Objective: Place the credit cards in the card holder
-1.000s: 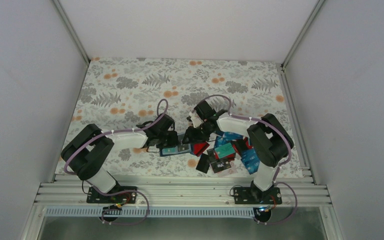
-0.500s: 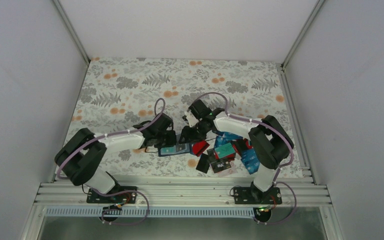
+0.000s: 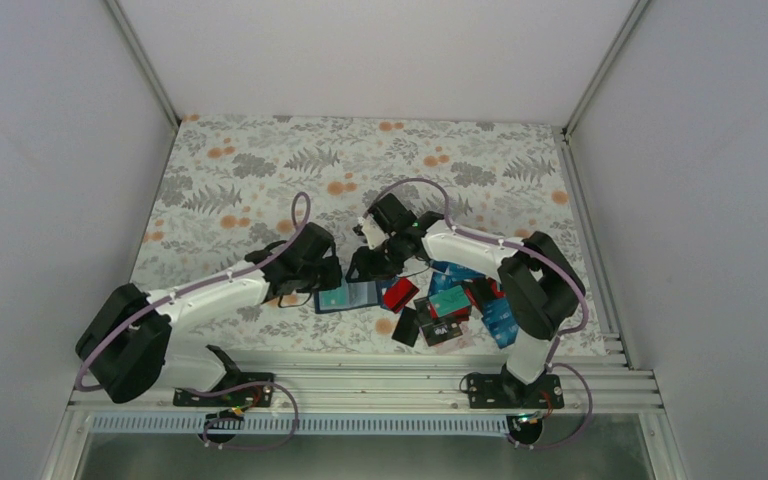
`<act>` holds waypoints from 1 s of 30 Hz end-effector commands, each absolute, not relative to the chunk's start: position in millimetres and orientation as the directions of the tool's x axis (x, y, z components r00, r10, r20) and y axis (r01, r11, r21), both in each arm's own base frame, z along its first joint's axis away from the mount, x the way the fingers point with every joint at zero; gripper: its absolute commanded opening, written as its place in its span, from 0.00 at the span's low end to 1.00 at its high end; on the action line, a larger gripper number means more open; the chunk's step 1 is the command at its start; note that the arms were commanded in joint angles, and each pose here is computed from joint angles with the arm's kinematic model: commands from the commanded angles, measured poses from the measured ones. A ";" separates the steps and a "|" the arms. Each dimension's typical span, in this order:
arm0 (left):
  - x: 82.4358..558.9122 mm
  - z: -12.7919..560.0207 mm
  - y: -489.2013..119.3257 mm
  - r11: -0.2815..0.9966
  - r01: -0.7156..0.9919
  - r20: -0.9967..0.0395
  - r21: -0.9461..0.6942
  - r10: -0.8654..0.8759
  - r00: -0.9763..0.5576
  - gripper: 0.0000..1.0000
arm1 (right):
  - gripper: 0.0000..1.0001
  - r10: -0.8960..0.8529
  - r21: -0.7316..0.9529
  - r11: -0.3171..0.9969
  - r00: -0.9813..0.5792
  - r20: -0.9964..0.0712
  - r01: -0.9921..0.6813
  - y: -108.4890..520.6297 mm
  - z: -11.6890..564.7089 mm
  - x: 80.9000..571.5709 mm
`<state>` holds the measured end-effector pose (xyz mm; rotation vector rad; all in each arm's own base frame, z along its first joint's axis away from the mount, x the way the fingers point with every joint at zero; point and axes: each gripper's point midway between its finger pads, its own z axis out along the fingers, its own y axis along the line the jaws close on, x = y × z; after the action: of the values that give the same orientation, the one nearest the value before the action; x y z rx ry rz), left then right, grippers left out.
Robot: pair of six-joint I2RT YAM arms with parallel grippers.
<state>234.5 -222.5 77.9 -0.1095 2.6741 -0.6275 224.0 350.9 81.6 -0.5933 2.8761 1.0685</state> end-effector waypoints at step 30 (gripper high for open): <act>220.4 72.6 -187.8 0.920 -0.043 -0.373 -0.389 -0.200 -0.906 0.07 | 0.52 -0.330 0.404 0.840 -0.932 -0.151 -0.362 322.7 53.3 225.9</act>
<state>219.1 -183.4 78.0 -0.1932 2.6630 -0.5041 222.7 344.9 46.4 -0.5820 2.9613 0.7575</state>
